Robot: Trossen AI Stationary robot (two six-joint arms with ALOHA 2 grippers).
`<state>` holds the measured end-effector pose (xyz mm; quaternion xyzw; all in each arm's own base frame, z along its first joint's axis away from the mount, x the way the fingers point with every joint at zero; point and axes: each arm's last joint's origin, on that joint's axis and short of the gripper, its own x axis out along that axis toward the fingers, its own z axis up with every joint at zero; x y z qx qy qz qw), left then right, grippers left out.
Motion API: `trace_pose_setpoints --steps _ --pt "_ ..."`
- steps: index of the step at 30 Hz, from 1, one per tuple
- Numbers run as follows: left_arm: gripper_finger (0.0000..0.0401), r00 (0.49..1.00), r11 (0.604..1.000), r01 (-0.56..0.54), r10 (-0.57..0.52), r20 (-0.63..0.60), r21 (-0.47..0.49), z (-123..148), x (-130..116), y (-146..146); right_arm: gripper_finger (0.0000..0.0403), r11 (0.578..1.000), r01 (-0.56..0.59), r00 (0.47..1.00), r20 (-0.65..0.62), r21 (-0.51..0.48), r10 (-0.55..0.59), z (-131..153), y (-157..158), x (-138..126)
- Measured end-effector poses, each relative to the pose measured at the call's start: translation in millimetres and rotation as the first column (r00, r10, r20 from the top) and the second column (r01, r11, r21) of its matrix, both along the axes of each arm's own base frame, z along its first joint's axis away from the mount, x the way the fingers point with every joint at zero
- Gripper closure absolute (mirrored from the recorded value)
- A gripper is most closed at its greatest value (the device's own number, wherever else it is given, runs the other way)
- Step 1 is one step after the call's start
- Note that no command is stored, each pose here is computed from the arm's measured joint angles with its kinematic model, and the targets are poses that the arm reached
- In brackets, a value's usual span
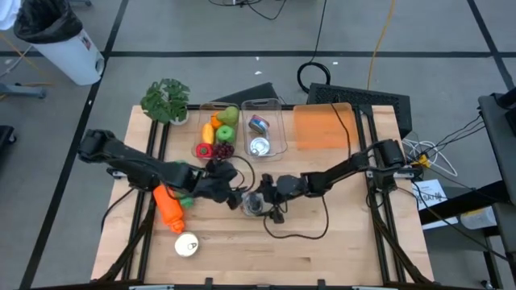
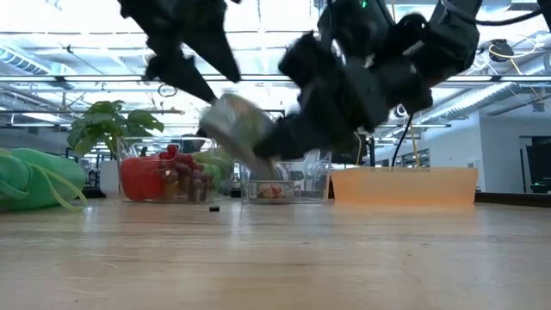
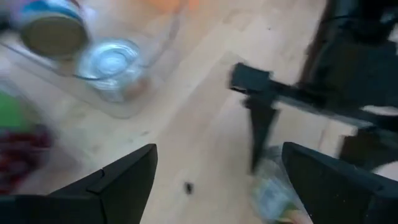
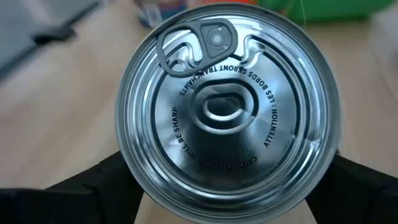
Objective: Pick & Place Food Item
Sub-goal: Put the green tuna can into the right transparent bin
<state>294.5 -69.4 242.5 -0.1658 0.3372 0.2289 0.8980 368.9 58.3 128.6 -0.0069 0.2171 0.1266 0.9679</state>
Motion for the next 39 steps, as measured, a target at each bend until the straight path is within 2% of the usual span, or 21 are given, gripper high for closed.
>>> trace_pose_setpoints --steps 3,9,17,23,27,31,39 --pt "0.004 1.0 0.999 -0.003 0.001 0.025 0.05 10.0 -8.3 -1.2 0.0056 1.0 -0.006 0.999 0.038 -0.001 0.006 13.2 -0.8 -0.8" --pt "0.004 0.999 0.996 0.022 -0.026 0.048 0.085 25.2 -19.8 1.7 0.0056 0.999 0.002 0.996 0.085 -0.054 0.002 38.9 -6.5 -7.4" --pt "0.004 0.997 0.976 0.0 -0.017 0.078 0.217 46.4 -40.4 5.2 0.0056 0.97 0.193 0.971 0.171 -0.149 -0.167 105.3 -63.6 -34.0" --pt "0.004 0.999 0.96 -0.051 0.044 0.031 0.276 46.0 -46.9 16.0 0.0057 0.917 0.334 0.942 0.063 -0.219 -0.328 134.3 -123.4 -45.8" --pt "0.0041 0.998 0.953 -0.067 0.069 0.005 0.294 45.0 -46.3 25.1 0.0057 0.905 0.332 0.934 -0.042 -0.267 -0.355 146.6 -157.9 -35.0" --pt "0.0041 0.998 0.954 -0.066 0.067 0.007 0.291 50.4 -50.4 32.8 0.0057 0.928 0.286 0.936 -0.136 -0.238 -0.323 140.0 -187.7 -17.9" --pt "0.0041 0.996 0.951 -0.091 0.093 0.01 0.294 56.7 -58.3 42.0 0.0057 0.945 0.22 0.899 -0.327 -0.241 -0.292 86.1 -213.1 5.5"
